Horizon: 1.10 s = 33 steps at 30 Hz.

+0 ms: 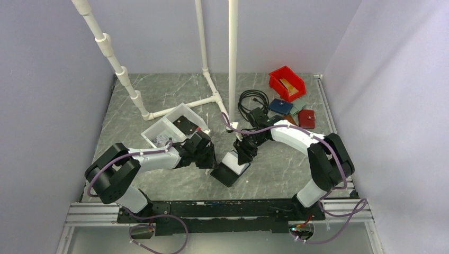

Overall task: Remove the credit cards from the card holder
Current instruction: Open the card holder at the center of the board.

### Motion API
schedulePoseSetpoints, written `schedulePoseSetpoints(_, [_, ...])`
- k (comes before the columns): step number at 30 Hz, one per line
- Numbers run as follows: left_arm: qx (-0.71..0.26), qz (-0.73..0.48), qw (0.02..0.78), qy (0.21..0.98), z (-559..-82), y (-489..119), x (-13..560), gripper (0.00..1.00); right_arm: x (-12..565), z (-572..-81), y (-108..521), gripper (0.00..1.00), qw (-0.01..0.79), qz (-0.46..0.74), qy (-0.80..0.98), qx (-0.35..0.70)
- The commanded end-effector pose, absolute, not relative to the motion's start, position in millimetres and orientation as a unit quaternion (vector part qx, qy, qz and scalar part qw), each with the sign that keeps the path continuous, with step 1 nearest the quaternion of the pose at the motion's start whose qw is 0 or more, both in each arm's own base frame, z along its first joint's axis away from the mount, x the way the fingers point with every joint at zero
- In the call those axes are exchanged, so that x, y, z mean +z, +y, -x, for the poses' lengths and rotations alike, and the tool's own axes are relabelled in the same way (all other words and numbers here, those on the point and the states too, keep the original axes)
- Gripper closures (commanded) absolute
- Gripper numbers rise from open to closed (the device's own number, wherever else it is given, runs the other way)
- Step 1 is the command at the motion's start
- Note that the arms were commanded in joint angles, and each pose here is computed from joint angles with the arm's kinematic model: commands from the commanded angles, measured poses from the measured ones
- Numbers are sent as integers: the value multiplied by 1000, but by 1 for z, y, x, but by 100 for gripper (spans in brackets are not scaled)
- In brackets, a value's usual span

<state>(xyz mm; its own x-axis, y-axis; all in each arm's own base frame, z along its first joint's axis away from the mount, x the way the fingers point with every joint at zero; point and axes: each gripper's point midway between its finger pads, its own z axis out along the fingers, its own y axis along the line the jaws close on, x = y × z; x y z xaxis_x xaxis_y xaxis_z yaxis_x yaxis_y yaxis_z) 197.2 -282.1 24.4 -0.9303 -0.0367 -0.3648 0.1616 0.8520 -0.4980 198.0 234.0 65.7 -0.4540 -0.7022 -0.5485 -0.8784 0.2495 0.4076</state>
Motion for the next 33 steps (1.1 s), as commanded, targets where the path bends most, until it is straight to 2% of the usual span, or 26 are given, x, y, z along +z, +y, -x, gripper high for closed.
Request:
schedulePoseSetpoints(1, [-286, -35, 188, 939, -197, -286, 30, 71, 66, -202, 238, 60, 132, 508, 780, 341])
schedulePoseSetpoints(10, [-293, -33, 189, 937, -197, -287, 31, 71, 62, -199, 239, 60, 121, 510, 780, 343])
schedulePoseSetpoints(17, [-303, -27, 200, 931, -198, -288, 39, 71, 74, -180, 249, 65, 104, 524, 749, 391])
schedulePoseSetpoints(33, [-413, 27, 243, 877, -202, -289, 79, 47, 64, -153, 271, 68, 56, 541, 725, 423])
